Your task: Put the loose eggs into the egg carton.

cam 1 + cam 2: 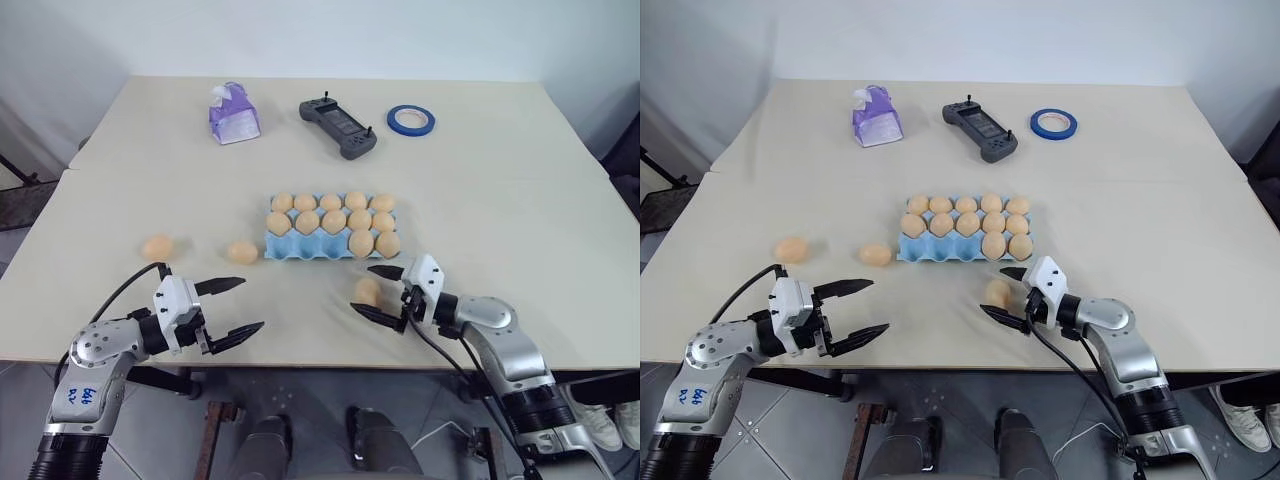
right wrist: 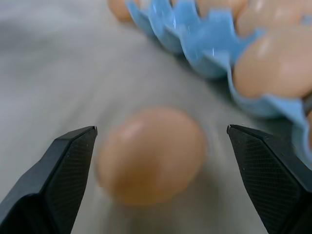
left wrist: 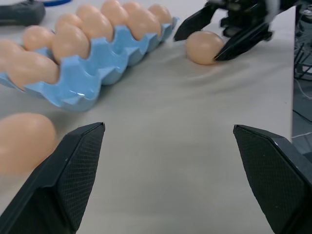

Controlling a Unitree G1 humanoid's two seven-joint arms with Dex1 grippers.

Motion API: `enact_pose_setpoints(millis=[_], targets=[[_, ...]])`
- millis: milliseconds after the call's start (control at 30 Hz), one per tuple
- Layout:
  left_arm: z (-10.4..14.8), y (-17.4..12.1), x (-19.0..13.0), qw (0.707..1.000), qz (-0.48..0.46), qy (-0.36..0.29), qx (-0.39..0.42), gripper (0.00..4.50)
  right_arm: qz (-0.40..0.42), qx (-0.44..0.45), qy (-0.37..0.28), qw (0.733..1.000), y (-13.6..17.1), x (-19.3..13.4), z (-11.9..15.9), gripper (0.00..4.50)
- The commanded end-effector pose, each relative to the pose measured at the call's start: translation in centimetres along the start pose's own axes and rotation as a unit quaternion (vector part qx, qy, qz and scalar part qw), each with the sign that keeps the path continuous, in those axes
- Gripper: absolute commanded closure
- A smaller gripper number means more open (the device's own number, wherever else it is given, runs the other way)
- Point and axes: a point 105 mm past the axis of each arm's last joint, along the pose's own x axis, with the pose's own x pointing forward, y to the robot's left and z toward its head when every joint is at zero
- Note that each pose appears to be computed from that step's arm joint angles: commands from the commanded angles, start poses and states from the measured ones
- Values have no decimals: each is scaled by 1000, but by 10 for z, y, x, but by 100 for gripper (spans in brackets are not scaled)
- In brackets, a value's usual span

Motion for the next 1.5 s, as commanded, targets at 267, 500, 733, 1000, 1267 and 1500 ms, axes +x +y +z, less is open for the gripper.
enact_pose_setpoints(millis=[267, 500, 733, 1000, 1267, 1500], targets=[[15, 11, -7, 996, 79, -38, 13, 0, 21, -29, -72, 997, 5, 13, 40, 212], [14, 34, -22, 979, 196, -59, -8, 0, -46, -31, -84, 995, -22, 34, 64, 212], [8, 30, -19, 977, 207, -56, -16, 0, -90, -35, -79, 992, -43, 57, 75, 212], [6, 32, -28, 972, 230, -50, -13, 0, -56, -54, -84, 993, -28, 58, 85, 3], [-5, 54, -67, 934, 356, -24, -11, 0, -14, -68, -115, 991, -14, -5, 68, 3], [-26, 44, -110, 902, 426, 0, -66, 0, 37, -93, -95, 990, -5, -56, 41, 3]])
